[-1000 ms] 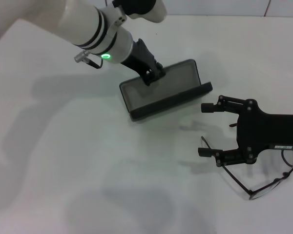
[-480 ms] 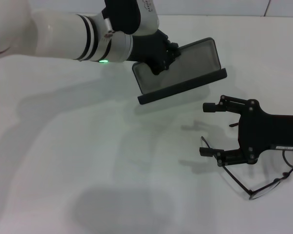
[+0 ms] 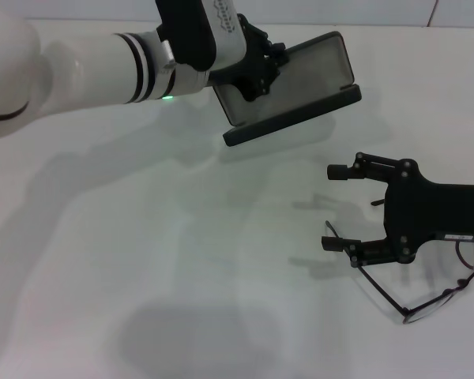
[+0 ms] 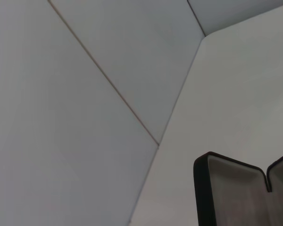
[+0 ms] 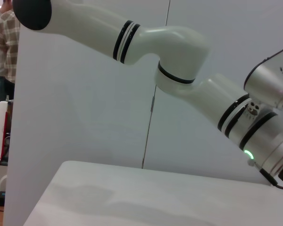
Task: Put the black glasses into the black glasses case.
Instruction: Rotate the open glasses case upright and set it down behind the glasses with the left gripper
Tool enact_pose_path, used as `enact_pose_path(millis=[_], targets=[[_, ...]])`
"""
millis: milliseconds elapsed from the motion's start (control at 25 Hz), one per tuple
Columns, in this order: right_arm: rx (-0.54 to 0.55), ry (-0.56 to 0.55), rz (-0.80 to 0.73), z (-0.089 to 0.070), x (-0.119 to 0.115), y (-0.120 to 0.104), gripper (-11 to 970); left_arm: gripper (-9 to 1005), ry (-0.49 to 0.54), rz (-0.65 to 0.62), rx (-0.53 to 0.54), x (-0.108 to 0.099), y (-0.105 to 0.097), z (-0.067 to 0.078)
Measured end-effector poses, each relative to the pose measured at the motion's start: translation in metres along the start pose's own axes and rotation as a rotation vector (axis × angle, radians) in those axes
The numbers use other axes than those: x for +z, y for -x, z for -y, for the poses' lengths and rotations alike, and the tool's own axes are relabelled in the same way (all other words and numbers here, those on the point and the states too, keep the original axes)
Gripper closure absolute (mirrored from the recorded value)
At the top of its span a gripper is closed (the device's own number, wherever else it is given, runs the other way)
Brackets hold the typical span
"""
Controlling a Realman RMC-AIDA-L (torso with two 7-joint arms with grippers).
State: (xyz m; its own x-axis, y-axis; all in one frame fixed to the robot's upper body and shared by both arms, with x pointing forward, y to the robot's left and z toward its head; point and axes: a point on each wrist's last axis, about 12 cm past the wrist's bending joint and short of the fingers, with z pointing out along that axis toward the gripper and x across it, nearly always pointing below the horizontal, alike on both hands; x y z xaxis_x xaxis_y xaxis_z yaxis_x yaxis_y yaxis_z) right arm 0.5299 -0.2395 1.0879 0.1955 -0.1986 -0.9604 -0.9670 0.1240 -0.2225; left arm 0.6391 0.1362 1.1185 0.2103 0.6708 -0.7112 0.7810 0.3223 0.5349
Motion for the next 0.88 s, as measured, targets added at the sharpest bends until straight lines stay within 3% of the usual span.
enact_pose_path(millis=[240,880], targets=[[-0.001,-0.002,-0.003,0.000,0.000,0.000,93,896,0.036,-0.010,0.083,0.002,-0.002,-0.001],[-0.003,-0.014,-0.018,0.002,-0.002,-0.002,94,898,0.126,-0.057,0.313,0.013,0.013,0.014]])
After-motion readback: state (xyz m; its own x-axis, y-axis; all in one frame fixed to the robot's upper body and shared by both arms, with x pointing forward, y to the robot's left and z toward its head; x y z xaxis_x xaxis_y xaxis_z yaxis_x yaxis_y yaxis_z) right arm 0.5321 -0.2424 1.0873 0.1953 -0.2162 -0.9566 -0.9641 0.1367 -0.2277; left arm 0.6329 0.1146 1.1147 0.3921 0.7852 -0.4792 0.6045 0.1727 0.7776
